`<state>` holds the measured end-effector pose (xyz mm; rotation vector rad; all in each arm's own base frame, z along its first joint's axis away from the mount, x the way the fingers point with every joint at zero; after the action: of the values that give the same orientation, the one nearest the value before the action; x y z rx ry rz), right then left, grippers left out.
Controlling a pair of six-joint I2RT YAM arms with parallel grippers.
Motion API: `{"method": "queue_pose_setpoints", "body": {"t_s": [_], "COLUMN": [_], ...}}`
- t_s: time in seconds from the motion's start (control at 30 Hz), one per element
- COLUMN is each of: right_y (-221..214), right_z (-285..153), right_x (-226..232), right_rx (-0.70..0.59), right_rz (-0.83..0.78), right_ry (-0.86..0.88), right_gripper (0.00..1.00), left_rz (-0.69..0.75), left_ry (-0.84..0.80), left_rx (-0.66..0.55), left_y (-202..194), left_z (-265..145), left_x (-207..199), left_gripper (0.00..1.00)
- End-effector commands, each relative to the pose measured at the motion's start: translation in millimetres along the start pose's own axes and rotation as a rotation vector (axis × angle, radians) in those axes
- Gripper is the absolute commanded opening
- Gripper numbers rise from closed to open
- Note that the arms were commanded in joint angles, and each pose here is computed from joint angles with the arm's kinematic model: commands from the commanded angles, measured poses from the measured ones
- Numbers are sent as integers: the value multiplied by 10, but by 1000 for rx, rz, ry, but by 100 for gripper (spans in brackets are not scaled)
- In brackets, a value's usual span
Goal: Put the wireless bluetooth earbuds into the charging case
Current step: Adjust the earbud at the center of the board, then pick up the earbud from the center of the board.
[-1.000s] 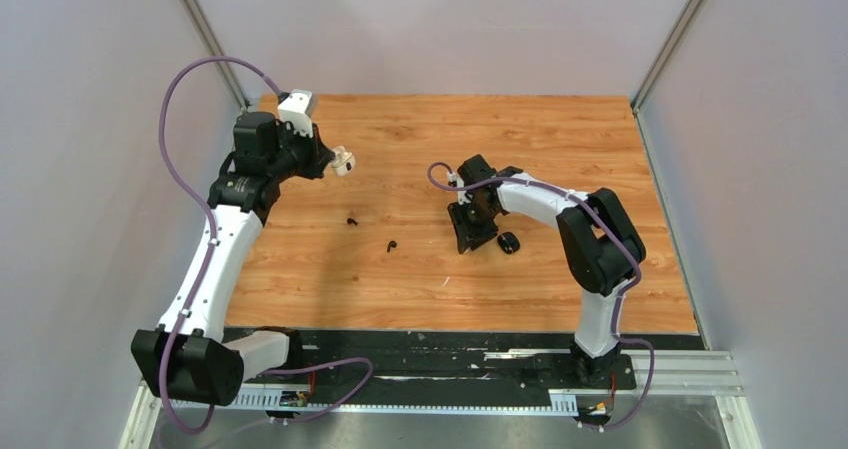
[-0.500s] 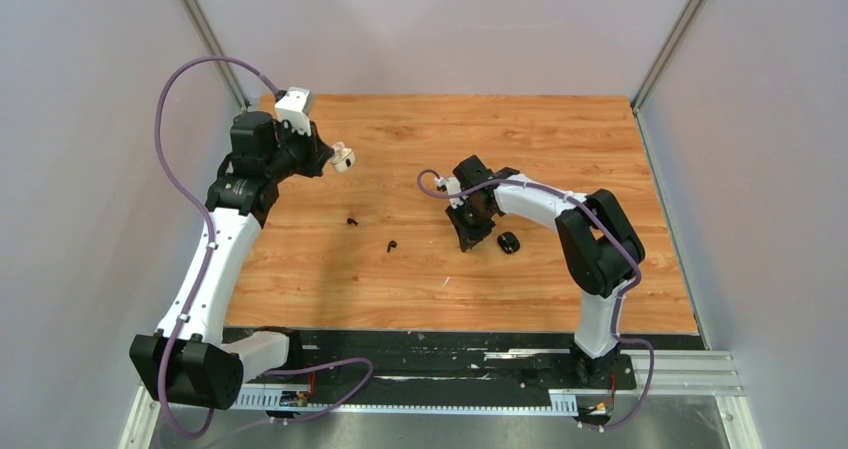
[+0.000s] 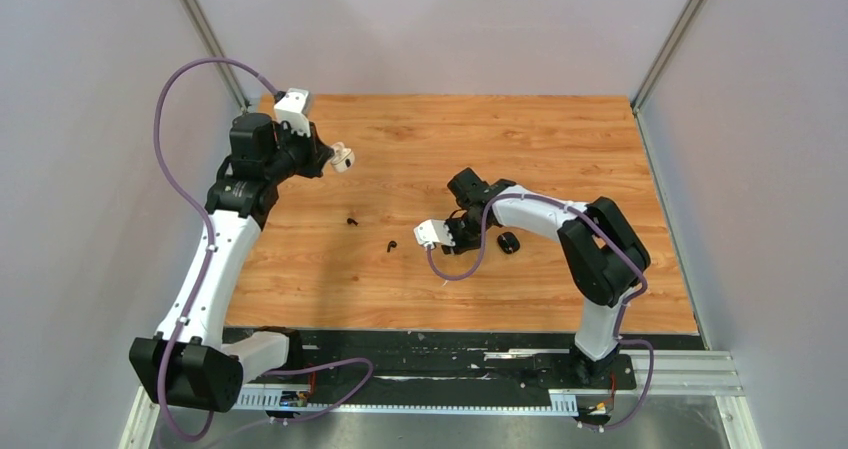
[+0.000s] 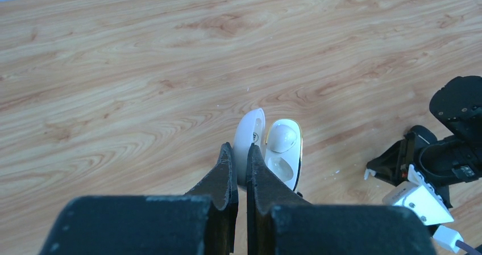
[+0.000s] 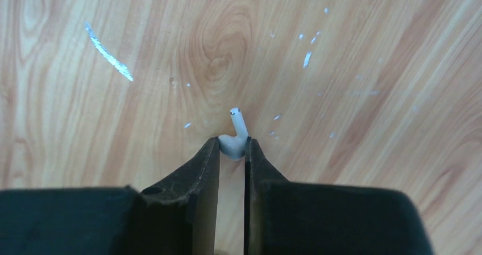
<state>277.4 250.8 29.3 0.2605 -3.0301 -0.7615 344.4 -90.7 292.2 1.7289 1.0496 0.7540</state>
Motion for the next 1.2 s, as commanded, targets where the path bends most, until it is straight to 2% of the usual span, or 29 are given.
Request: {"method": "queue_pose_setpoints", "body": {"t_s": [0.0, 0.17, 0.3, 0.4, 0.53, 0.57, 0.63, 0.67, 0.77, 0.83, 1.17], "right_y": [-24, 86, 250, 399, 461, 414, 353, 345, 205, 179, 129], "right_z": [208, 55, -194, -375, -454, -427, -377, -372, -298, -256, -39], "right_x": [-104, -213, -201, -247, -303, -217, -132, -112, -49, -25, -168], "right_rx": [0, -25, -86, -117, -67, -33, -8, -7, 68, 76, 97], "right_rz": [-162, -62, 102, 340, 890, 977, 1041, 1084, 1297, 1365, 1405], "right_ry": [46, -6, -50, -83, -126, -108, -160, -175, -235, -245, -264], "right_gripper": [21, 39, 51, 52, 52, 53, 61, 62, 64, 63, 44], "left_rz": [24, 13, 9, 3, -12, -11, -8, -7, -4, 2, 0], "left_ry": [16, 18, 14, 9, 4, 1, -5, -5, -10, -11, 1], "left_rx": [-75, -75, -73, -75, -78, -82, -83, -85, -81, -80, -73], "left_y": [223, 208, 195, 200, 207, 215, 209, 214, 235, 252, 246], "left_z": [-133, -156, -146, -132, -110, -102, -84, -80, -56, -47, -90], "left_x": [6, -3, -11, -16, -24, -26, -29, -27, -22, -15, -10], "left_gripper": [0, 0, 0, 0, 0, 0, 0, 0, 0, 0, 0]}}
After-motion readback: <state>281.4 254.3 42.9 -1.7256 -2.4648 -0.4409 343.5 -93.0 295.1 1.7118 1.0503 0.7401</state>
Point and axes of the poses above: each gripper's point midway between its finger pads, its own z axis out along the fingers, its own x axis along the line the jaws close on, y = z × x, the point moved 1 cm from there along -z, back along the fingers, and after that the axes turned 11 degrees about z, right-handed, at the moved point
